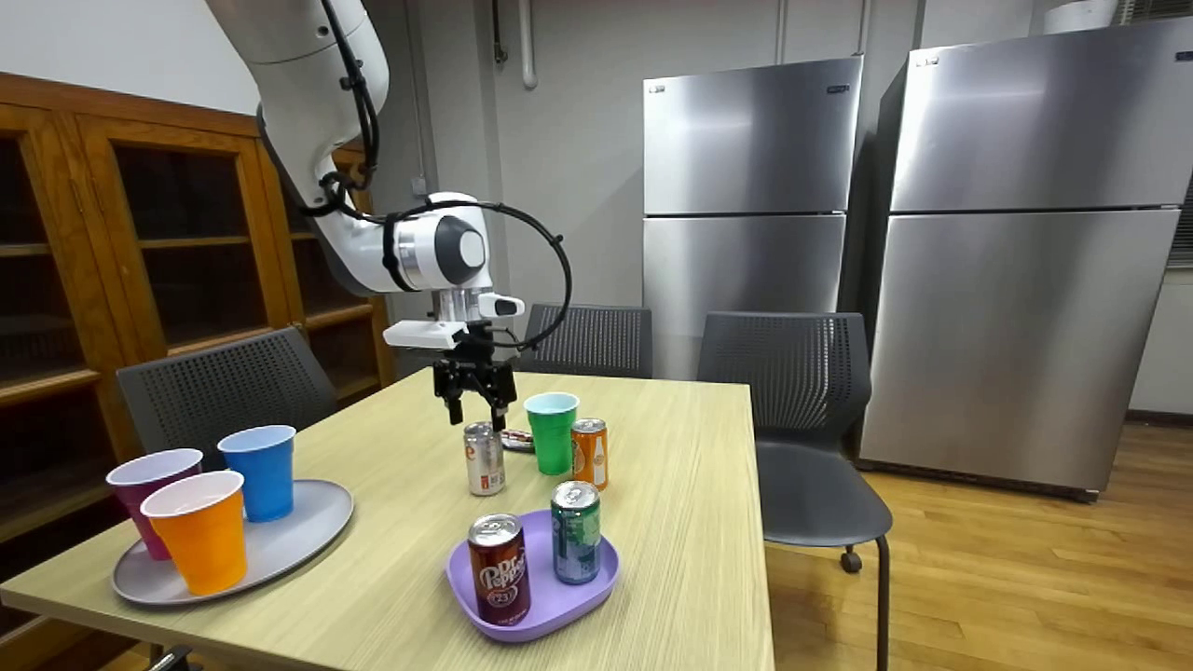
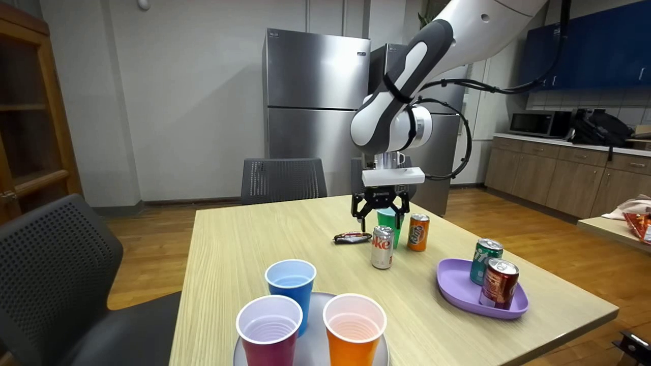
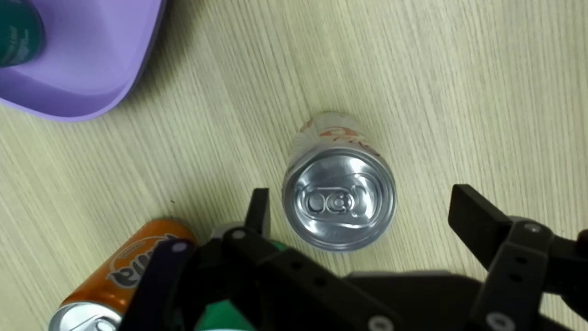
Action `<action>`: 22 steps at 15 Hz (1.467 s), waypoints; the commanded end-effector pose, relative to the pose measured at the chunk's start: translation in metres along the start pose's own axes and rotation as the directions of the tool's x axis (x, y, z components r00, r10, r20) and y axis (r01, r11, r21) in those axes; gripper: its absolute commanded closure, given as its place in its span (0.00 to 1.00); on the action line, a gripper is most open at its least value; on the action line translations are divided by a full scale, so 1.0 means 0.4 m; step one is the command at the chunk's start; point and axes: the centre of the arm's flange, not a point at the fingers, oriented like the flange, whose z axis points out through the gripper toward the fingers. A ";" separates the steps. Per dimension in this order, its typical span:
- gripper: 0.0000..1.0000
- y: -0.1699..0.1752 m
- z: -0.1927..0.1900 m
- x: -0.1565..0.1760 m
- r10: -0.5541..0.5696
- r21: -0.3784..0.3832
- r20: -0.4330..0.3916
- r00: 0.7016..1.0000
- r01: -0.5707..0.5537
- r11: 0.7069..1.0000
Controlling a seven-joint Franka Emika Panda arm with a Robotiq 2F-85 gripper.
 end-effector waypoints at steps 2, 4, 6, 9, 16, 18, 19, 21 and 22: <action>0.00 -0.010 0.027 -0.007 0.011 0.009 -0.036 0.999 -0.011 1.000; 0.00 -0.013 0.035 -0.010 0.002 0.009 -0.042 0.999 -0.001 1.000; 0.00 -0.010 0.040 -0.002 -0.006 0.008 -0.024 1.000 0.006 1.000; 0.00 -0.009 0.044 -0.003 -0.005 0.007 -0.022 1.000 0.005 1.000; 0.00 -0.009 0.048 -0.003 -0.006 0.007 -0.022 1.000 0.007 1.000; 0.00 -0.007 0.055 -0.005 -0.003 0.004 -0.021 1.000 0.003 1.000; 0.00 -0.005 0.058 -0.006 -0.004 0.003 -0.017 1.000 0.004 1.000; 0.20 -0.002 0.060 -0.008 -0.003 0.000 -0.017 1.000 0.003 1.000; 0.26 0.000 0.059 -0.009 -0.003 0.001 -0.019 1.000 0.003 1.000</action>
